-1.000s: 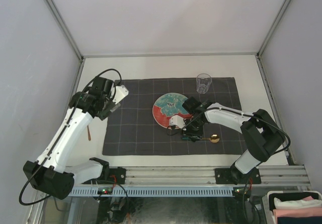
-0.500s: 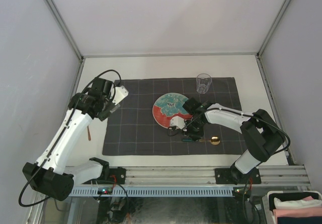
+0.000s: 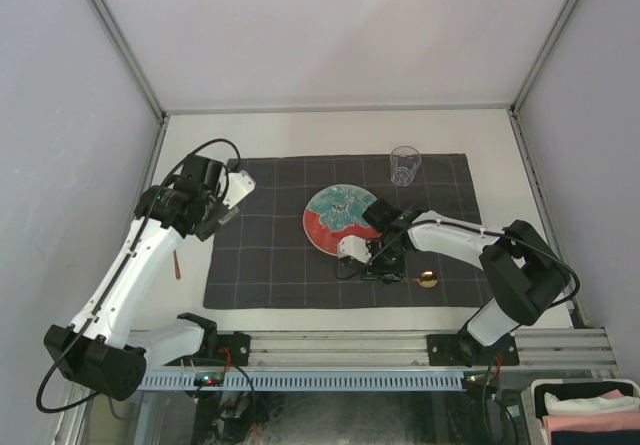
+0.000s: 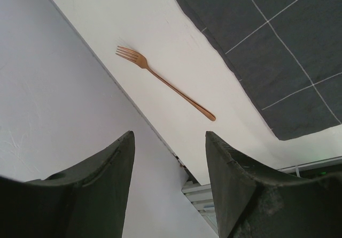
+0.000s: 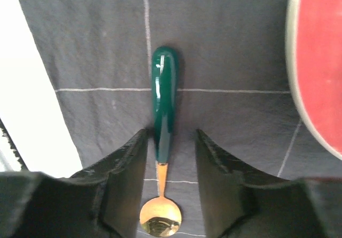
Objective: Set the dinner table for one person
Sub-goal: Pick up the spoon from the napkin.
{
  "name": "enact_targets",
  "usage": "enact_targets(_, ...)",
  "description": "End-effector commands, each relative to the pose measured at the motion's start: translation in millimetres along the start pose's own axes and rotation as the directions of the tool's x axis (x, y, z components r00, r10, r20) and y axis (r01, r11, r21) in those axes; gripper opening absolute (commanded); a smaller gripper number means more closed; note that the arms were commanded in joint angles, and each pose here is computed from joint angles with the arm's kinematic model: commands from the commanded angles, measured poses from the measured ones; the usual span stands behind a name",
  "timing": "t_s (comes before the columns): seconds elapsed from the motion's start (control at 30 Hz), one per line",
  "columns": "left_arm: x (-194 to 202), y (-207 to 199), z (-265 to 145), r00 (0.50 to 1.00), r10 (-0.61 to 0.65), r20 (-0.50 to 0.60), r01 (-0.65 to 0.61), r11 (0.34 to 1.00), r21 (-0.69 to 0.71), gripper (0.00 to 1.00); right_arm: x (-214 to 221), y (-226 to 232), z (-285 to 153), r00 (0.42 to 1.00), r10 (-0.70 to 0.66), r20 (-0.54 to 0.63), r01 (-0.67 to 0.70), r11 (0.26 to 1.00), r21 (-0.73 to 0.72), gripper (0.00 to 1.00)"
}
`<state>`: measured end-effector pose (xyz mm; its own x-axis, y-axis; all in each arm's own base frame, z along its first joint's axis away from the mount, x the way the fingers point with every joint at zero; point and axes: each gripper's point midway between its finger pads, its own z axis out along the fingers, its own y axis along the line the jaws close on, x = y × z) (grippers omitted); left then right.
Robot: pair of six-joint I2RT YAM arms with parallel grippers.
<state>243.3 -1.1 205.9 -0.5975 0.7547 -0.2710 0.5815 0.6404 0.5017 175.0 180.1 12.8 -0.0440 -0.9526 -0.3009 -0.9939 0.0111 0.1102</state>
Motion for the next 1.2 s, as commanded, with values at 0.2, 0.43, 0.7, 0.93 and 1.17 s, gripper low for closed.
enact_targets(0.2,4,-4,-2,0.999,-0.028,0.021,0.028,1.000,-0.001,0.60,11,3,7,0.999,-0.001,-0.036,0.001,1.000,-0.008,0.22)
enact_targets(0.43,4,-3,-2,0.999,-0.026,0.025,0.026,1.000,-0.004,0.60,2,1,-5,1.000,0.008,-0.030,-0.008,1.000,0.000,0.10)
enact_targets(0.7,3,-9,5,0.999,-0.024,0.033,0.024,1.000,0.013,0.60,-27,0,-59,0.999,0.033,0.020,-0.033,0.999,0.022,0.03)
enact_targets(0.93,-6,-8,10,0.998,-0.041,0.051,0.040,0.999,0.018,0.60,-58,-12,-132,0.976,0.157,0.149,-0.172,0.980,0.095,0.00)
enact_targets(1.17,-7,-19,22,0.998,-0.046,0.044,0.044,0.997,0.056,0.59,-58,-52,-153,0.782,0.544,0.305,-0.596,0.795,0.111,0.00)
